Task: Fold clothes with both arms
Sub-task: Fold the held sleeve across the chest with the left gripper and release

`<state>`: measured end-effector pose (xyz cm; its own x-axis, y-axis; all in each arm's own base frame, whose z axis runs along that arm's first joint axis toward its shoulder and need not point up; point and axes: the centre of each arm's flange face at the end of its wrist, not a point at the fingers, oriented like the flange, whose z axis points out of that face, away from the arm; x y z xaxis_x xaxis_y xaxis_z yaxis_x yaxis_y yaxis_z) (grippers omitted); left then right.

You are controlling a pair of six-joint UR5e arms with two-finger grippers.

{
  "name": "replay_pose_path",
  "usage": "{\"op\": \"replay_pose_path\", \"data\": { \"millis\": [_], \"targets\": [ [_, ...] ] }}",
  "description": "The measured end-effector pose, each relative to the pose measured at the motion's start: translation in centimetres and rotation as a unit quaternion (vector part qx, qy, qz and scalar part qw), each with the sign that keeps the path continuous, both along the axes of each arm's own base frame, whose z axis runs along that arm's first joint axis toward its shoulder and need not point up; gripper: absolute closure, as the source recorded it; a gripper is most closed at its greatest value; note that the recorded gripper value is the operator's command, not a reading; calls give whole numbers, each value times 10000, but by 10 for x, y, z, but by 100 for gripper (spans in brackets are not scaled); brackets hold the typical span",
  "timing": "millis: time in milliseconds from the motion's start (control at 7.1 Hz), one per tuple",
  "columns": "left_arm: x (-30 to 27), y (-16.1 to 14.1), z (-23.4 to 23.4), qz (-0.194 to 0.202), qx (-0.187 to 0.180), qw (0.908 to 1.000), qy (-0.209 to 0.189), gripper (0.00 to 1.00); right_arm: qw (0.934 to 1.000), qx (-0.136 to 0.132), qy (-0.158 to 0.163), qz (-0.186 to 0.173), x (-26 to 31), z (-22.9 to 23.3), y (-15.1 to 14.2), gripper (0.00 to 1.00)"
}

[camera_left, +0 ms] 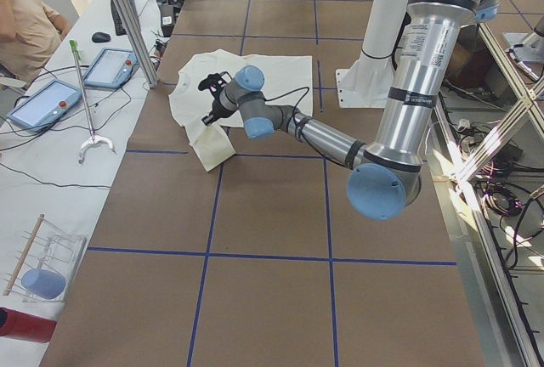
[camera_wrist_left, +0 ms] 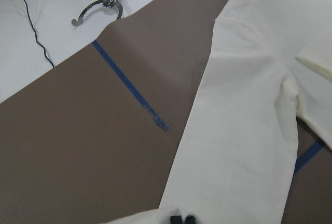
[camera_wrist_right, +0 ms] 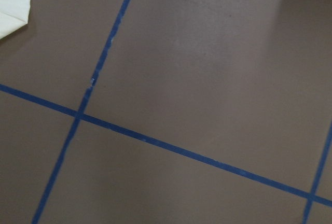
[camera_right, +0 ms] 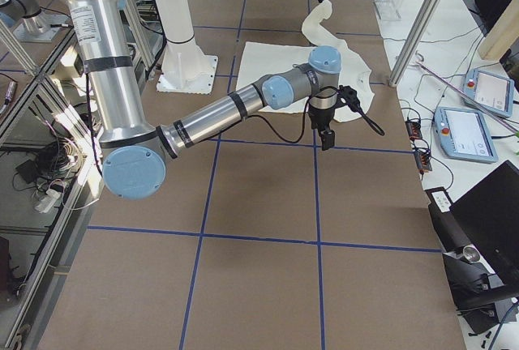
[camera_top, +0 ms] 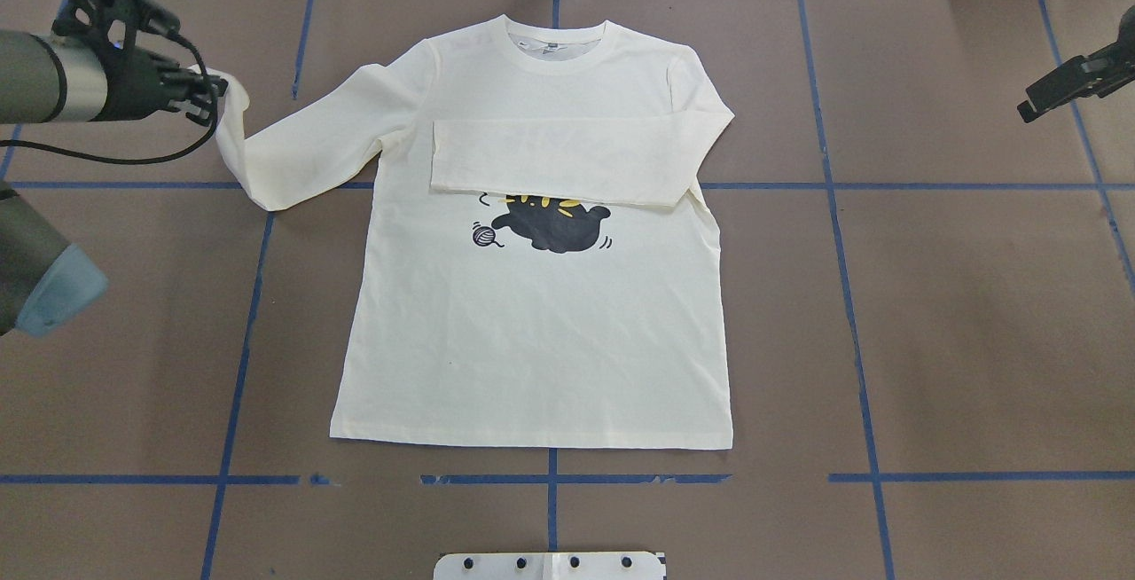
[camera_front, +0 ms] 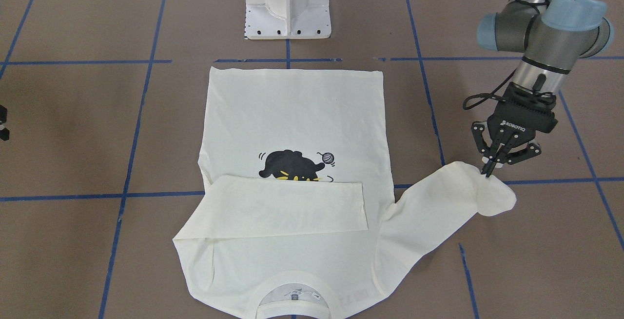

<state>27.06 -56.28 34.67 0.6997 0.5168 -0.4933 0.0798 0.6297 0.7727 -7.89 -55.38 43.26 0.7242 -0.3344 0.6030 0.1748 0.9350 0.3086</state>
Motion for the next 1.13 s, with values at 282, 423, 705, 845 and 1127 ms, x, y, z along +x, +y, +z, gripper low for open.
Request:
{"op": "replay_pose_path", "data": {
  "millis": [282, 423, 705, 845, 1127],
  "targets": [
    [36, -33, -136, -325, -619, 9956, 618, 100, 9992, -22, 274, -278, 64, 31, 3, 0],
    [65, -30, -198, -483, -937, 9901, 927, 100, 9991, -91, 305, -264, 84, 42, 8, 0],
    [183, 15, -263, -1152, -1200, 9793, 1152, 100, 9991, -191, 269, -251, 95, 56, 17, 0],
    [251, 34, -269, -1494, -1260, 9750, 1059, 100, 9991, -237, 255, -250, 96, 61, 20, 0],
    [351, 52, -292, -1742, -1464, 9697, 891, 100, 9990, -282, 244, -243, 96, 66, 24, 0]
  ]
}}
